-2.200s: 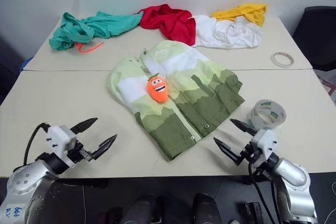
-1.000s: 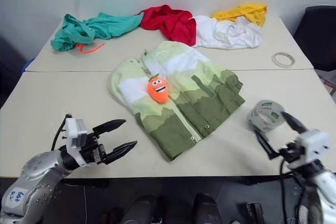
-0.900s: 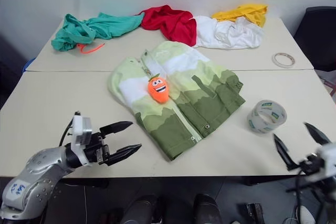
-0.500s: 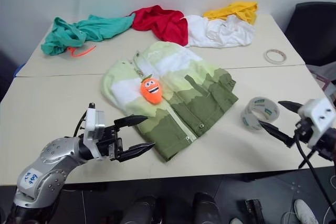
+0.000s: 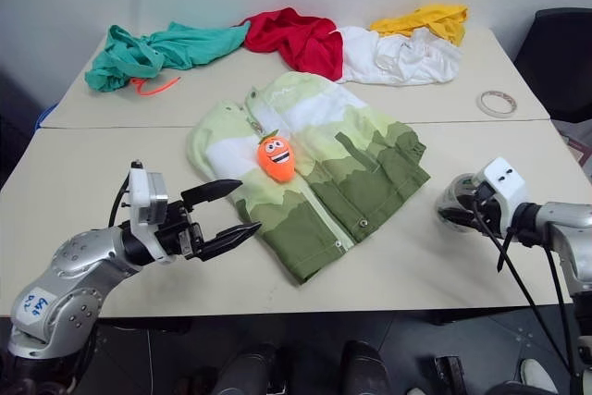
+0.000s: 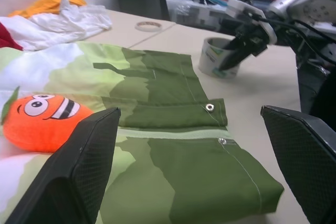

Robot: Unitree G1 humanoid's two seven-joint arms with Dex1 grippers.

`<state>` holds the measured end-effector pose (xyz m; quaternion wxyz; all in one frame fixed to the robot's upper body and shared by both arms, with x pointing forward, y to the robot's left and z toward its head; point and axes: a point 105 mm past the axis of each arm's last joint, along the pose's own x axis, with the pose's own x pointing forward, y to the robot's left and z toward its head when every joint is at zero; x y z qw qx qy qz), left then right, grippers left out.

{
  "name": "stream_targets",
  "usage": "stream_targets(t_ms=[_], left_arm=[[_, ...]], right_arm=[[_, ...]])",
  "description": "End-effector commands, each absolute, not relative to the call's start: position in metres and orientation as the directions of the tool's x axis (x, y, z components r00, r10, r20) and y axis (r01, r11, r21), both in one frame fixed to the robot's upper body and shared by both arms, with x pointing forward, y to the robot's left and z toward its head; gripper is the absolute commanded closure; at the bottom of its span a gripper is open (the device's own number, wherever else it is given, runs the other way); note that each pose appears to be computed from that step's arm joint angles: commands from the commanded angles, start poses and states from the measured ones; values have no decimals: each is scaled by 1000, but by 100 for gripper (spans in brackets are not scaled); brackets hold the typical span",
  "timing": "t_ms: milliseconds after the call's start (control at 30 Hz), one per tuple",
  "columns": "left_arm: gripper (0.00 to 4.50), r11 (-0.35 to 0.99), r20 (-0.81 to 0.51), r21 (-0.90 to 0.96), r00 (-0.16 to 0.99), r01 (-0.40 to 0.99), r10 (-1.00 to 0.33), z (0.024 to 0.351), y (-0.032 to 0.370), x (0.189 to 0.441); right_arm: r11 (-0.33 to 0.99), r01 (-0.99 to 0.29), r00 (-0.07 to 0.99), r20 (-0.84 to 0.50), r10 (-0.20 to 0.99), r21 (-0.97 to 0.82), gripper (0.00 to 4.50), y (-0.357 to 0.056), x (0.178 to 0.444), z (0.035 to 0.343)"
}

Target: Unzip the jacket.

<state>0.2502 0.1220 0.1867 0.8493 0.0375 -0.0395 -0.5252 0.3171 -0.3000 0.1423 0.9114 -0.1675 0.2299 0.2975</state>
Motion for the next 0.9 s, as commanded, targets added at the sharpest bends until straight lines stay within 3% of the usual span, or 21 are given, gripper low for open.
stream_targets(t_ms=[33, 200, 400, 567, 733, 900], left_arm=[[0, 416, 40, 120, 414, 901, -909, 193, 119, 246], [0, 490, 69, 115, 485, 864, -872, 194, 124, 256], [0, 504, 76, 110, 498, 857, -864, 191, 124, 264], [0, 527, 89, 76, 521, 846, -849, 187, 125, 266], [0, 562, 82, 66, 556, 825, -827, 181, 132, 265], [0, 632, 83, 54, 627, 773, -774, 173, 149, 268]], right_arm=[[797, -571, 759, -495, 423, -195, 409, -323, 308, 163], [852, -446, 828, -488, 277, -273, 422, -376, 301, 193], [913, -234, 907, -413, 81, -334, 422, -419, 326, 203], [925, -227, 915, -391, 96, -304, 422, -420, 337, 195], [929, -202, 931, -354, 85, -309, 248, -425, 337, 196], [894, -279, 948, -250, 197, -352, 96, -420, 322, 210]])
